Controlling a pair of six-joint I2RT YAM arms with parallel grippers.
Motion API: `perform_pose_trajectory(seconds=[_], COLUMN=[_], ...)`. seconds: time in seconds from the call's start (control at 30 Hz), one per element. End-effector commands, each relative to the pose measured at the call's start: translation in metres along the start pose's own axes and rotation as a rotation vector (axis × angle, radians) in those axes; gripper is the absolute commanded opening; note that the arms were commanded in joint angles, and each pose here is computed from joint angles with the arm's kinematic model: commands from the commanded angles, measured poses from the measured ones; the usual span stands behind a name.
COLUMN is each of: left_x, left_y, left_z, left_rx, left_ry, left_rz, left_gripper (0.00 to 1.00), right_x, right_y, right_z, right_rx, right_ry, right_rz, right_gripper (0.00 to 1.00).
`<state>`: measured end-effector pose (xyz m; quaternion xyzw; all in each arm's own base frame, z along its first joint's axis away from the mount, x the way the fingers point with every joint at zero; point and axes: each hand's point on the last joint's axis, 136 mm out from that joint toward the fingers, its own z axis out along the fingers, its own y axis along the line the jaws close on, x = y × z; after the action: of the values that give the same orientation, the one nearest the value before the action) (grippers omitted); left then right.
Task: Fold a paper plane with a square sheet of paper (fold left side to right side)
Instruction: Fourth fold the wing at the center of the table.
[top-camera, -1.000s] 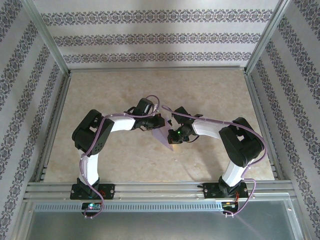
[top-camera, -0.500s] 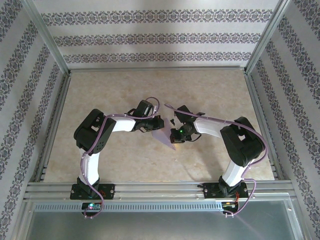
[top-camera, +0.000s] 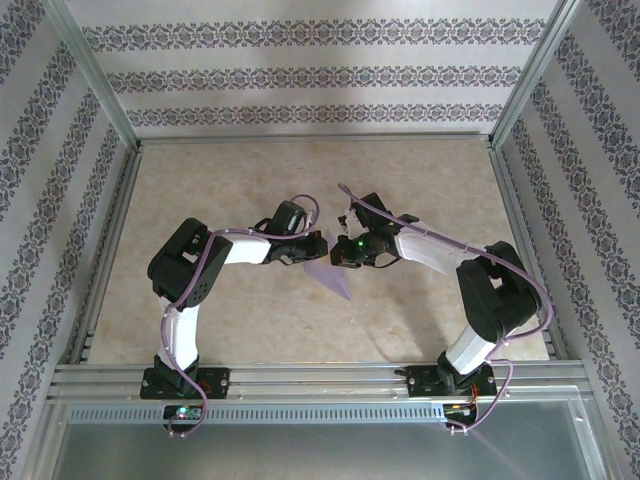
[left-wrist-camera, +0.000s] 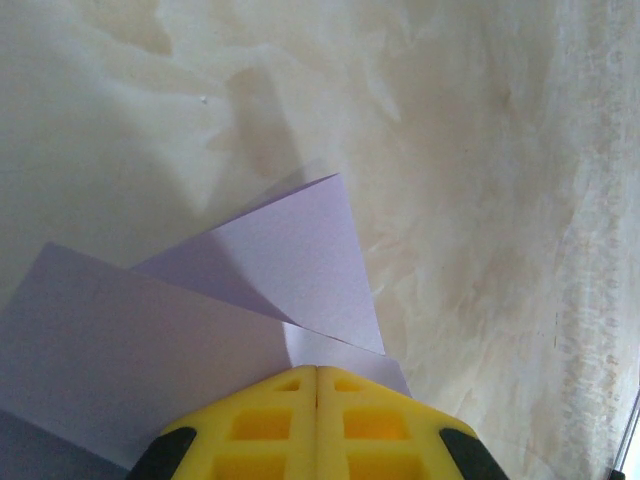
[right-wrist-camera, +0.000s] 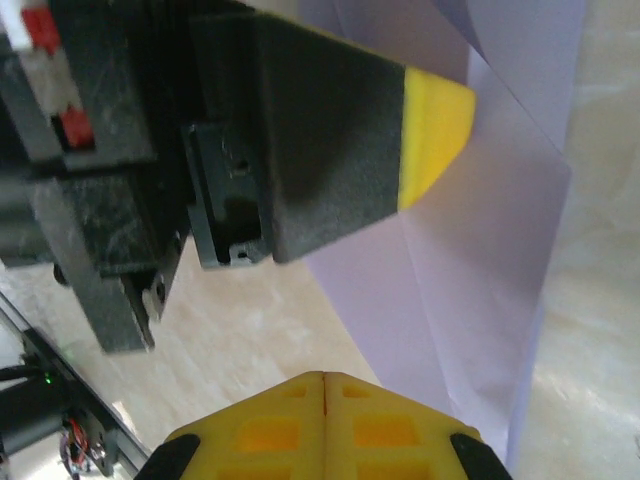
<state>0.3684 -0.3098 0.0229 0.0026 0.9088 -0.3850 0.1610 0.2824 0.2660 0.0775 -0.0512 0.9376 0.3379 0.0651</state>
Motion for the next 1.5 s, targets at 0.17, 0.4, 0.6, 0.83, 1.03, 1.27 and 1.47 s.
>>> perform_pose_trajectory(seconds=[0.17, 0.4, 0.6, 0.83, 1.03, 1.27, 1.47], left_x=[0.016, 0.016, 0.017, 0.017, 0.017, 0.018, 0.019], left_y=[0.033, 0.032, 0.033, 0.034, 0.036, 0.041, 0.042], left_z=[0.004, 0.004, 0.004, 0.004, 0.004, 0.006, 0.007], left_rx=[-0.101, -0.099, -0.102, -0.107, -0.118, -0.135, -0.140], left_ry=[0.032, 0.032, 0.034, 0.036, 0.037, 0.040, 0.046], left_rz=[-0.041, -0.041, -0.041, -0.042, -0.038, -0.036, -0.033], left_gripper=[0.05, 0.05, 0.05, 0.05, 0.05, 0.05, 0.04], right_x=[-0.002, 0.004, 0.006, 0.017, 0.035, 0.054, 0.068], right_y=[-0.008, -0.024, -0.029, -0.042, -0.058, -0.057, -0.057], right_z=[0.032, 0.045, 0.052, 0.059, 0.062, 0.055, 0.047], right_rx=[-0.017, 0.016, 0.019, 0.053, 0.098, 0.082, 0.061], right_ry=[0.002, 0.011, 0.018, 0.051, 0.095, 0.127, 0.138], right_rz=[0.064, 0.087, 0.094, 0.102, 0.118, 0.134, 0.152], right_gripper=[0.00, 0.00, 0.00, 0.00, 0.00, 0.00, 0.00])
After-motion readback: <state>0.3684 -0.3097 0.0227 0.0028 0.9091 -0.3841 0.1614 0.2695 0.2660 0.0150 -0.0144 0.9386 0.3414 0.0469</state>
